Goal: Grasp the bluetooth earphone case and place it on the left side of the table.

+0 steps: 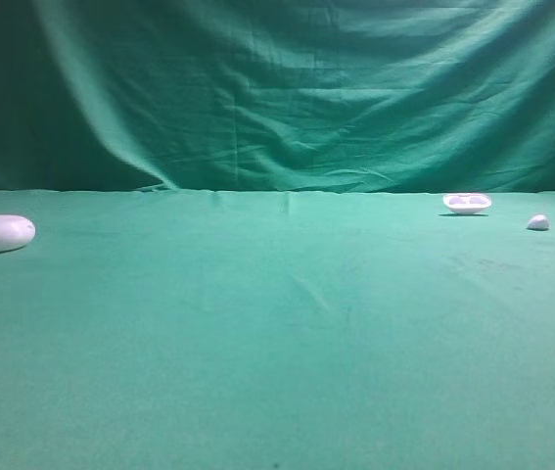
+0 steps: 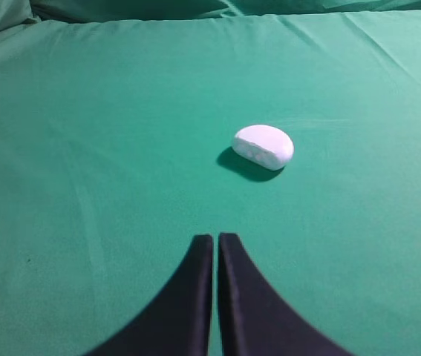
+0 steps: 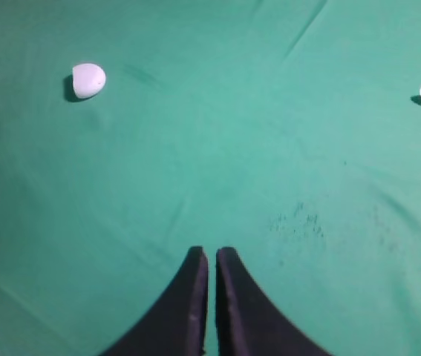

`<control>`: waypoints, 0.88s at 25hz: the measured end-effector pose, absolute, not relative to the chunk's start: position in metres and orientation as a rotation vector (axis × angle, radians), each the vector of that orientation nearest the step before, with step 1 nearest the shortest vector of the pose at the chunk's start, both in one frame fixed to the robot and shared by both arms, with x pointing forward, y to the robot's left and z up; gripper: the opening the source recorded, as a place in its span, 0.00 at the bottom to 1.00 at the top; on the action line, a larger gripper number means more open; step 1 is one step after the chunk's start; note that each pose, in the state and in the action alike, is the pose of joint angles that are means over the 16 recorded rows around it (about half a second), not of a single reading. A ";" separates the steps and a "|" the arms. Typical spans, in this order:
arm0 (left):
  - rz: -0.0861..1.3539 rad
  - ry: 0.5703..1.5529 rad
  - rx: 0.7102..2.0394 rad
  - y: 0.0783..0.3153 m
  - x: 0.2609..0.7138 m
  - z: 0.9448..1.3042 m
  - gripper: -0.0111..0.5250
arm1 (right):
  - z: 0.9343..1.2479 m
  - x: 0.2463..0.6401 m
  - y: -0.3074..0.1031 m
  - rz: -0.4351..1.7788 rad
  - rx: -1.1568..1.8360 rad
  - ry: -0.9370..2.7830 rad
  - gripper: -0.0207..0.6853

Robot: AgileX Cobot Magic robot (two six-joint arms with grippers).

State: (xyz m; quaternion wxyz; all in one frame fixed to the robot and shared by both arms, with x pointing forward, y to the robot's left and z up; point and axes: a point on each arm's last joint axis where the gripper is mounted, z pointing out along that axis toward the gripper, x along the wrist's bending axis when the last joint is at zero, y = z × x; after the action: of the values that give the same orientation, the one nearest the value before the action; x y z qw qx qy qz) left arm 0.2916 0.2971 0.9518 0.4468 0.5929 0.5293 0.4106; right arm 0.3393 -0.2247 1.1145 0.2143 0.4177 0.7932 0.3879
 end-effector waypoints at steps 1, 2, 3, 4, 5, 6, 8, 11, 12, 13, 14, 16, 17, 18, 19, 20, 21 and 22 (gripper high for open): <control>1.017 1.311 1.468 0.297 0.292 0.952 0.02 | 1.112 0.337 -0.227 1.082 1.153 2.193 0.03; 1.017 1.311 1.468 0.297 0.292 0.952 0.02 | 1.110 0.334 -0.230 1.087 1.147 2.186 0.03; 1.017 1.311 1.468 0.297 0.292 0.952 0.02 | 1.108 0.331 -0.233 1.090 1.143 2.178 0.03; 1.017 1.311 1.468 0.297 0.292 0.952 0.02 | 1.107 0.329 -0.235 1.093 1.140 2.169 0.03; 1.017 1.311 1.468 0.297 0.292 0.952 0.02 | 1.105 0.327 -0.238 1.095 1.137 2.159 0.03; 1.017 1.311 1.468 0.297 0.292 0.952 0.02 | 1.104 0.325 -0.240 1.098 1.136 2.147 0.03; 1.017 1.311 1.468 0.297 0.292 0.952 0.02 | 1.101 0.322 -0.246 1.107 1.134 2.113 0.03; 1.017 1.311 1.468 0.297 0.292 0.952 0.02 | 1.094 0.318 -0.255 1.129 1.137 2.037 0.03; 1.017 1.311 1.468 0.297 0.292 0.952 0.02 | 1.090 0.316 -0.258 1.136 1.141 2.005 0.03; 1.017 1.311 1.468 0.297 0.292 0.952 0.02 | 1.086 0.315 -0.261 1.143 1.147 1.971 0.03; 1.017 1.311 1.468 0.297 0.292 0.952 0.02 | 1.081 0.314 -0.264 1.150 1.153 1.935 0.03; 1.017 1.311 1.468 0.297 0.292 0.952 0.02 | 1.069 0.310 -0.271 1.161 1.172 1.859 0.03; 1.017 1.311 1.468 0.297 0.292 0.952 0.02 | 1.063 0.309 -0.274 1.166 1.185 1.818 0.03; 1.017 1.311 1.468 0.297 0.292 0.952 0.02 | 1.056 0.307 -0.277 1.170 1.198 1.777 0.03; 1.017 1.311 1.468 0.297 0.292 0.952 0.02 | 1.048 0.305 -0.280 1.172 1.212 1.736 0.03; 1.017 1.311 1.468 0.297 0.292 0.952 0.02 | 1.040 0.303 -0.283 1.172 1.226 1.695 0.03; 1.017 1.311 1.468 0.297 0.292 0.952 0.02 | 1.032 0.301 -0.286 1.171 1.239 1.656 0.03; 1.017 1.311 1.468 0.297 0.292 0.952 0.02 | 1.024 0.300 -0.288 1.169 1.252 1.619 0.03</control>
State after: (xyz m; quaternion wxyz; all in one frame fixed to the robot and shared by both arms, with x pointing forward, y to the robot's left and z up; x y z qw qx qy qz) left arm 0.2916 0.2971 0.9518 0.4468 0.5929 0.5293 0.4106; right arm 0.2997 -0.2877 1.0239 0.3824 0.4908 0.6348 0.4581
